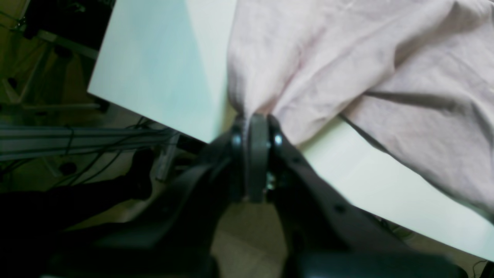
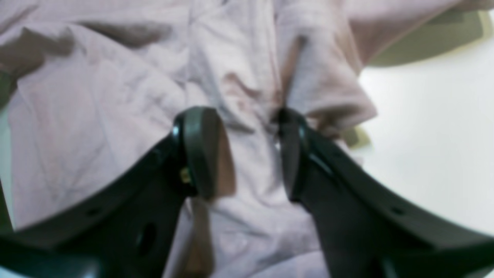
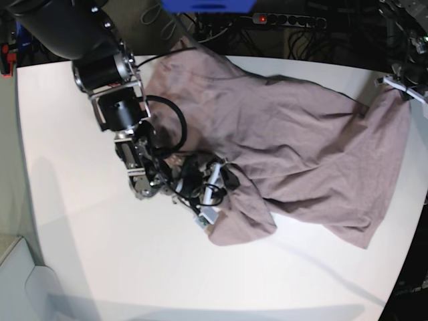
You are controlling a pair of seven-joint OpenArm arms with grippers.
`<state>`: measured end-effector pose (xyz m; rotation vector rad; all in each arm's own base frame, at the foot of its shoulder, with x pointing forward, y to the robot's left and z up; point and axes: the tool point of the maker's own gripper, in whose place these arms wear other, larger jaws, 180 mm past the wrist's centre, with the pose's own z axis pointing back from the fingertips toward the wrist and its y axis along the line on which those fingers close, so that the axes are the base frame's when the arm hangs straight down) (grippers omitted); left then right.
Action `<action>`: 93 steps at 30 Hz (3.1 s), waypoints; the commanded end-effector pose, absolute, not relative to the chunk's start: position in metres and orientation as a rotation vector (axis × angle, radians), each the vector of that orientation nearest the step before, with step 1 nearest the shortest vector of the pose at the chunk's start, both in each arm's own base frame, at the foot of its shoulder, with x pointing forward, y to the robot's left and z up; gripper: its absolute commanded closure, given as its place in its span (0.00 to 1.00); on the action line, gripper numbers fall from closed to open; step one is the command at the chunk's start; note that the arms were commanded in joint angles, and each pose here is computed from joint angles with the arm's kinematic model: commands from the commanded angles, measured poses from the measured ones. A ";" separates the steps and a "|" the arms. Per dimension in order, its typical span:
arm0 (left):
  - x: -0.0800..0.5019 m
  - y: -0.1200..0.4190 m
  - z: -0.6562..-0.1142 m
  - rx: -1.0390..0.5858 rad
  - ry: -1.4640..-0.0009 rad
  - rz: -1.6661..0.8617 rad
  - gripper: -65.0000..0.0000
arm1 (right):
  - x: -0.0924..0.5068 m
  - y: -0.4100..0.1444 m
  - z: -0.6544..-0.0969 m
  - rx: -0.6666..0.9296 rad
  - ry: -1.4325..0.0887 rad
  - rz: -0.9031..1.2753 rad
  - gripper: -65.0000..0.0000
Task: Layout the t-shirt on the table in an organized manner, then fold the t-shirt properly
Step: 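Grasp the sleeve with the right gripper and pull it away from the left gripper, then release the shirt with the left gripper and reach it to the shirt's body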
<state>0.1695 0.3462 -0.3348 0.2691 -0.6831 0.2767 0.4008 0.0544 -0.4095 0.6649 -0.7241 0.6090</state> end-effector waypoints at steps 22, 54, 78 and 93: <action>0.171 0.341 -0.331 0.261 -0.712 0.287 1.00 | 0.512 -0.126 -0.306 0.488 -1.064 0.272 1.00; 0.168 0.303 -0.343 0.181 -0.687 0.113 0.37 | 0.466 -0.203 -0.364 0.381 -0.892 0.167 0.58; 0.393 0.189 -0.316 -0.227 -0.962 -0.126 1.00 | 0.366 -0.253 -0.356 0.144 -0.912 0.243 0.57; 0.402 0.261 -0.413 -0.194 -0.825 -0.034 1.00 | 0.331 -0.215 -0.354 0.174 -0.928 0.215 0.57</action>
